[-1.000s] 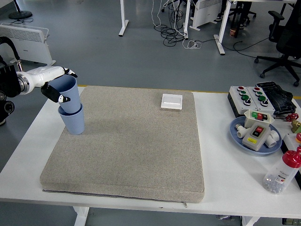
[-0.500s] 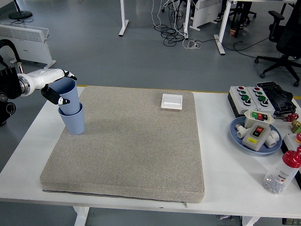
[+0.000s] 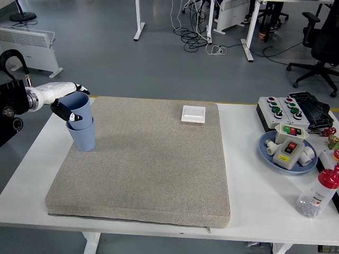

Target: Push cup pick cup insert cup

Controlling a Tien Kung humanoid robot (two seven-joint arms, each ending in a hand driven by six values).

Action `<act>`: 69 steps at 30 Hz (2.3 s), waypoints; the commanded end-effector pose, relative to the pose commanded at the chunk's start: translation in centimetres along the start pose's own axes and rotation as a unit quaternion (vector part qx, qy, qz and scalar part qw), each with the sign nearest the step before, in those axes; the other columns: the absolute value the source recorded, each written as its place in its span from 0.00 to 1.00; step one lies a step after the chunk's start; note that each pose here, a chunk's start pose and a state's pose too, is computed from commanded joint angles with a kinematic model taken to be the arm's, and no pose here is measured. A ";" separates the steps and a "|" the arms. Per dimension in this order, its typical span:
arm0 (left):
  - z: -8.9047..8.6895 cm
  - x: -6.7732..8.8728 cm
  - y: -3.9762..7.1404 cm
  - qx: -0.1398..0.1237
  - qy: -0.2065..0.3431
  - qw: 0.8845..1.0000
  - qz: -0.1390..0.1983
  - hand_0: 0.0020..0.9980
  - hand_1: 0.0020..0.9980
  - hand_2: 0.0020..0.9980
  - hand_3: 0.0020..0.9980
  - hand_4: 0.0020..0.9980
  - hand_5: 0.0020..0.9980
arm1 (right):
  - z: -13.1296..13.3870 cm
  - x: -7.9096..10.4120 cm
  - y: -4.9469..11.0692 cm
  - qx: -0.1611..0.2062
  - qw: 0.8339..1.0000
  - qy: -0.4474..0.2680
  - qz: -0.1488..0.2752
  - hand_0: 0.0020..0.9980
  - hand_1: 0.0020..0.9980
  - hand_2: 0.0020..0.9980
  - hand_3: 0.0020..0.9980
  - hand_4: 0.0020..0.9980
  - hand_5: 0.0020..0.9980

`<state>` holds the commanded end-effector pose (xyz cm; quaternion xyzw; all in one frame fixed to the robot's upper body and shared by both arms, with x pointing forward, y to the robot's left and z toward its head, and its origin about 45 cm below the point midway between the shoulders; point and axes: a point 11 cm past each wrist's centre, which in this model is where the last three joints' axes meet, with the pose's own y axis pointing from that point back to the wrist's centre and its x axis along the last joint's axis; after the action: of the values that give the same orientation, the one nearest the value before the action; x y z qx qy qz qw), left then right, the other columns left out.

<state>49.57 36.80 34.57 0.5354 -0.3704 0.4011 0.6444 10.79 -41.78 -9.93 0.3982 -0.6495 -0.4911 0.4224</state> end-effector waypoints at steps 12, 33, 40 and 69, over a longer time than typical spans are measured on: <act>-0.6 -0.1 -0.1 0.004 0.019 1.000 0.007 0.88 0.91 1.00 0.97 1.00 0.53 | 0.2 0.0 0.0 -0.002 1.000 0.001 0.000 0.77 0.72 0.72 0.62 0.29 0.56; 5.4 3.8 4.5 -0.212 0.276 0.920 0.179 0.67 0.69 0.73 0.61 0.62 0.65 | 0.0 0.0 0.0 0.001 1.000 -0.003 0.000 0.78 0.72 0.72 0.62 0.29 0.56; 3.5 0.7 5.6 -0.195 0.491 0.835 0.157 0.71 0.74 0.80 0.70 0.62 0.91 | 0.0 0.1 0.0 0.001 1.000 -0.004 0.001 0.77 0.72 0.72 0.62 0.29 0.56; -6.0 -14.3 8.2 -0.138 0.849 0.490 0.145 0.80 0.84 0.87 0.80 0.62 1.00 | 0.6 0.2 -0.1 -0.005 1.000 0.004 0.005 0.77 0.72 0.72 0.62 0.28 0.56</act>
<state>36.54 41.88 23.90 -0.2208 0.2327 0.6929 0.6458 10.13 -41.80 -10.08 0.3946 -0.6472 -0.4910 0.4293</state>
